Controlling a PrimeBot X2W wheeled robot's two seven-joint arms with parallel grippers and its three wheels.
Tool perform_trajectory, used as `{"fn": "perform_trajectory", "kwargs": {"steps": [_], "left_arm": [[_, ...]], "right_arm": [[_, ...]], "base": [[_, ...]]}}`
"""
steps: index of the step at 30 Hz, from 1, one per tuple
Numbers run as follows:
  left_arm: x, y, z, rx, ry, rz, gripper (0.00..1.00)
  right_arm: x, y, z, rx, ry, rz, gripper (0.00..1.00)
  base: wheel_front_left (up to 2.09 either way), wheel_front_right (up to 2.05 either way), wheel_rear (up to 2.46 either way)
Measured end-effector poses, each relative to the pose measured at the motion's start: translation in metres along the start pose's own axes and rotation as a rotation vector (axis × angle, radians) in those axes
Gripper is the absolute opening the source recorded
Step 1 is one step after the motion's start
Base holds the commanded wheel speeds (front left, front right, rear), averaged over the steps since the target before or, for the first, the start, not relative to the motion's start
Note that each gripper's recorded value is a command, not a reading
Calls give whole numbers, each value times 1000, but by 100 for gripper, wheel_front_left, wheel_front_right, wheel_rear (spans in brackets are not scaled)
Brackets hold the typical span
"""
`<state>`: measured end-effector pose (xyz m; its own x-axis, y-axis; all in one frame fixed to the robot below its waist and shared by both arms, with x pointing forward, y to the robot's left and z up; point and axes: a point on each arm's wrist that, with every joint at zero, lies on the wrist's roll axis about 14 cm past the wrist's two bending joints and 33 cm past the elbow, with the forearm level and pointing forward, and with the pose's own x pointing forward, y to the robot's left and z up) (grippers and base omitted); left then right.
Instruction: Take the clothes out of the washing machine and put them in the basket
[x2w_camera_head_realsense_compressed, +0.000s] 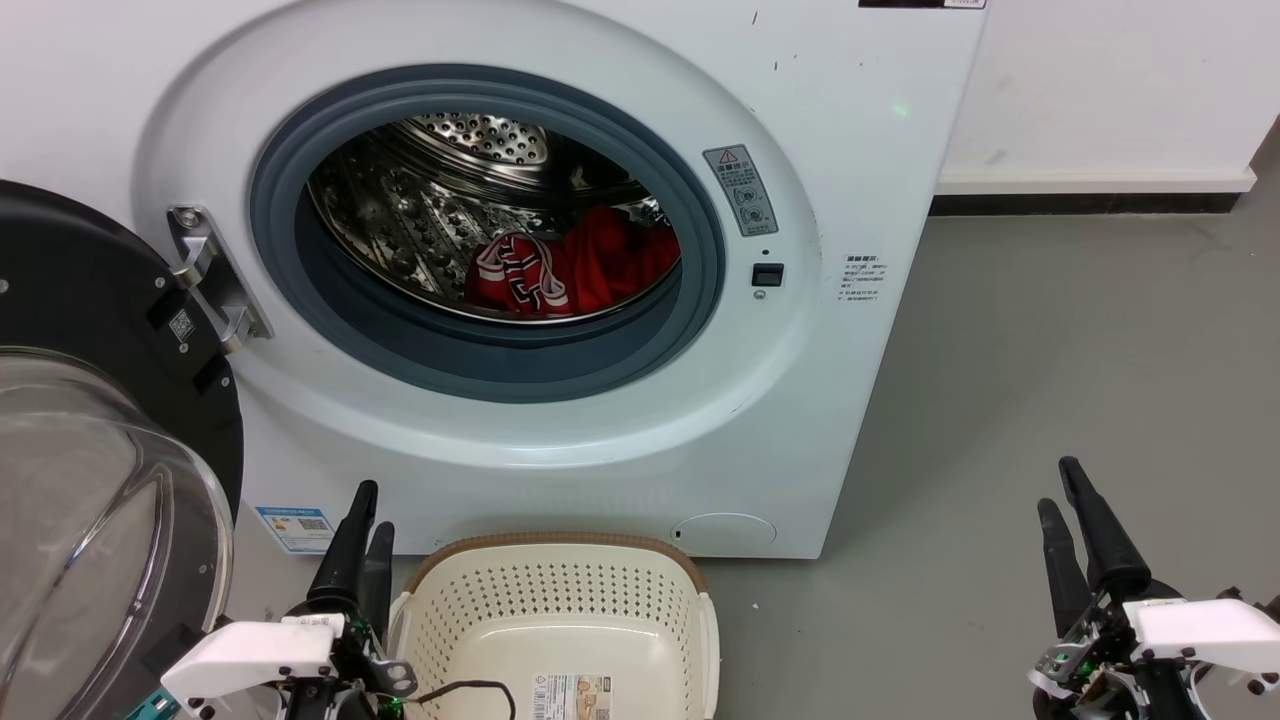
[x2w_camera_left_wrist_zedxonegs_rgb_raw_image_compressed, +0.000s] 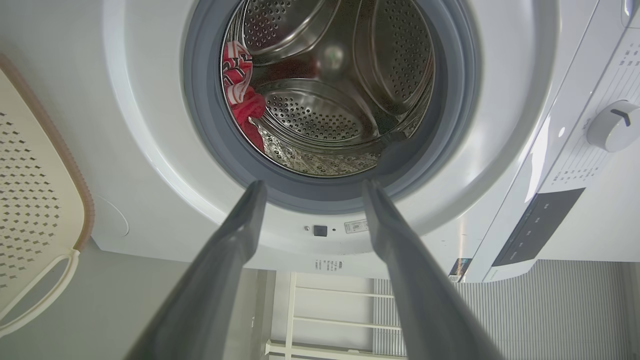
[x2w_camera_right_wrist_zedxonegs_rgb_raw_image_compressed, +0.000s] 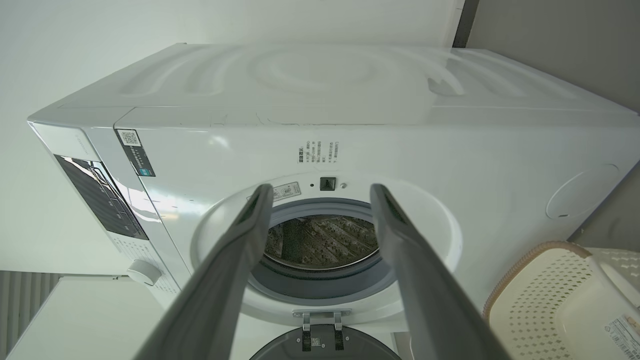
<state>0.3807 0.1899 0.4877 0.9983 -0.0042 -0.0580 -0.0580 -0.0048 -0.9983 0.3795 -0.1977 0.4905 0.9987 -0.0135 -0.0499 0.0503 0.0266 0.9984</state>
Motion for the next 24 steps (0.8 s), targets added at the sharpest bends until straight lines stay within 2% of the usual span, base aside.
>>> {"fn": "perform_trajectory", "kwargs": {"steps": [6,11,13,24], "left_arm": [[1,-7,0,49,-11,-20,100],[3,-15,-1,159,-17,-42,100],[4,-21,-2,233,-20,-59,100],[5,-30,-10,512,-16,-89,100]], "right_arm": [[-2,2,2,-63,-17,6,100],[-3,9,7,-172,-40,23,100],[-4,12,9,-268,-46,32,100],[-10,16,8,-578,-53,41,100]], "base": [[0,0,0],[0,0,0],[0,0,0],[0,0,0]]}}
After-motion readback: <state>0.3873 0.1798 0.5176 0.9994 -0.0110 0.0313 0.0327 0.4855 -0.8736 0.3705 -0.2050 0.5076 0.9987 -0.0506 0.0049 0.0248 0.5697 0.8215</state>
